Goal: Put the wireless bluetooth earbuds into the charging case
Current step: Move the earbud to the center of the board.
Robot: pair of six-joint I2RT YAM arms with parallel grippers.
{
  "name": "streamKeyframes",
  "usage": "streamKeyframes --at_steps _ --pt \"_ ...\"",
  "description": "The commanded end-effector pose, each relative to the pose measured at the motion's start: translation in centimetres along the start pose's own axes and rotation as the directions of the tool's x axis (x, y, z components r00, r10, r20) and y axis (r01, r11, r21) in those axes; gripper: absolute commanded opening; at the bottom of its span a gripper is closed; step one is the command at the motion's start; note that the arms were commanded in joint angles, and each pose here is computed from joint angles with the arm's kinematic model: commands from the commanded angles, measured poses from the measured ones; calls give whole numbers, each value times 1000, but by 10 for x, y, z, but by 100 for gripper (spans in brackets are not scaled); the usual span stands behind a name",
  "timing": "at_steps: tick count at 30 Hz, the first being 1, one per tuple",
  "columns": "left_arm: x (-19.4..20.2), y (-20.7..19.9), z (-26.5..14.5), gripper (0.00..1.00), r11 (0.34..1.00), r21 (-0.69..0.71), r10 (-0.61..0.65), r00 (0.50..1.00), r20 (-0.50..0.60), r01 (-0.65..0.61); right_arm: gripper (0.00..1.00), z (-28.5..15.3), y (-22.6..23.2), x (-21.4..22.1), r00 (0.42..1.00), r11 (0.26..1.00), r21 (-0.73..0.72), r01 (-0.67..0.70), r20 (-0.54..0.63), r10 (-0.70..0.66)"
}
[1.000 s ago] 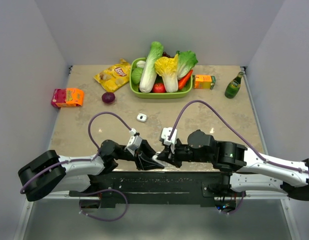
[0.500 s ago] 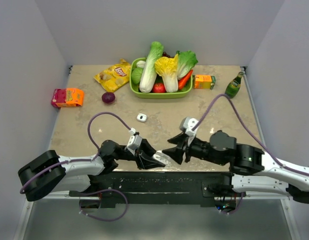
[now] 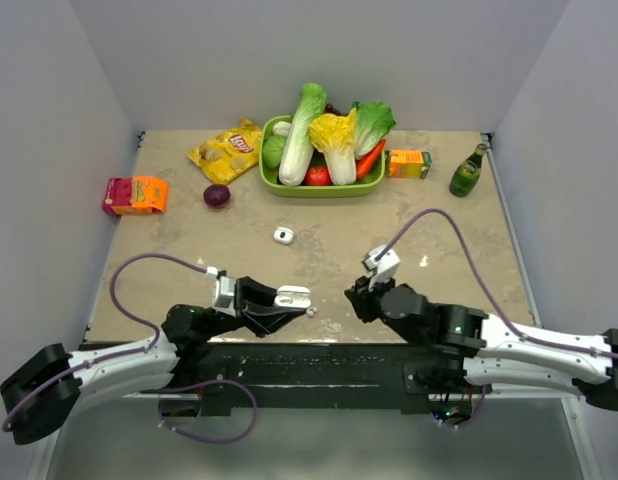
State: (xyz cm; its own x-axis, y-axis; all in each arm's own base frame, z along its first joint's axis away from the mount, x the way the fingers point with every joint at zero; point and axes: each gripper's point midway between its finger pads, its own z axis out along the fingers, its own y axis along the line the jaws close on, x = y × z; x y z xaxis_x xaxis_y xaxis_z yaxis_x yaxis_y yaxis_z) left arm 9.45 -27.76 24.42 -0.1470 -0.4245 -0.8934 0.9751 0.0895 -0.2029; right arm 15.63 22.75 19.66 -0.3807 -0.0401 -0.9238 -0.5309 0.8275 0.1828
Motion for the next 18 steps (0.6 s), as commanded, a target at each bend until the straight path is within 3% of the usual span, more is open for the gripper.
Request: streamKeyframes --at_steps 1,3,10,18 --pt "-12 18 -13 0 990 -130 60 996 70 -50 9 34 25 43 994 995 -56 -80 -76 76" --pt "-14 17 -15 0 989 -136 60 996 72 -50 0 45 35 64 988 994 -79 -80 -136 69" --pt "-2 20 -26 0 987 -155 51 998 47 -43 0 87 57 123 959 994 -103 -40 -284 9" --pt "2 20 -29 0 986 -158 56 998 33 -50 0 108 54 139 945 996 -81 -36 -328 7"
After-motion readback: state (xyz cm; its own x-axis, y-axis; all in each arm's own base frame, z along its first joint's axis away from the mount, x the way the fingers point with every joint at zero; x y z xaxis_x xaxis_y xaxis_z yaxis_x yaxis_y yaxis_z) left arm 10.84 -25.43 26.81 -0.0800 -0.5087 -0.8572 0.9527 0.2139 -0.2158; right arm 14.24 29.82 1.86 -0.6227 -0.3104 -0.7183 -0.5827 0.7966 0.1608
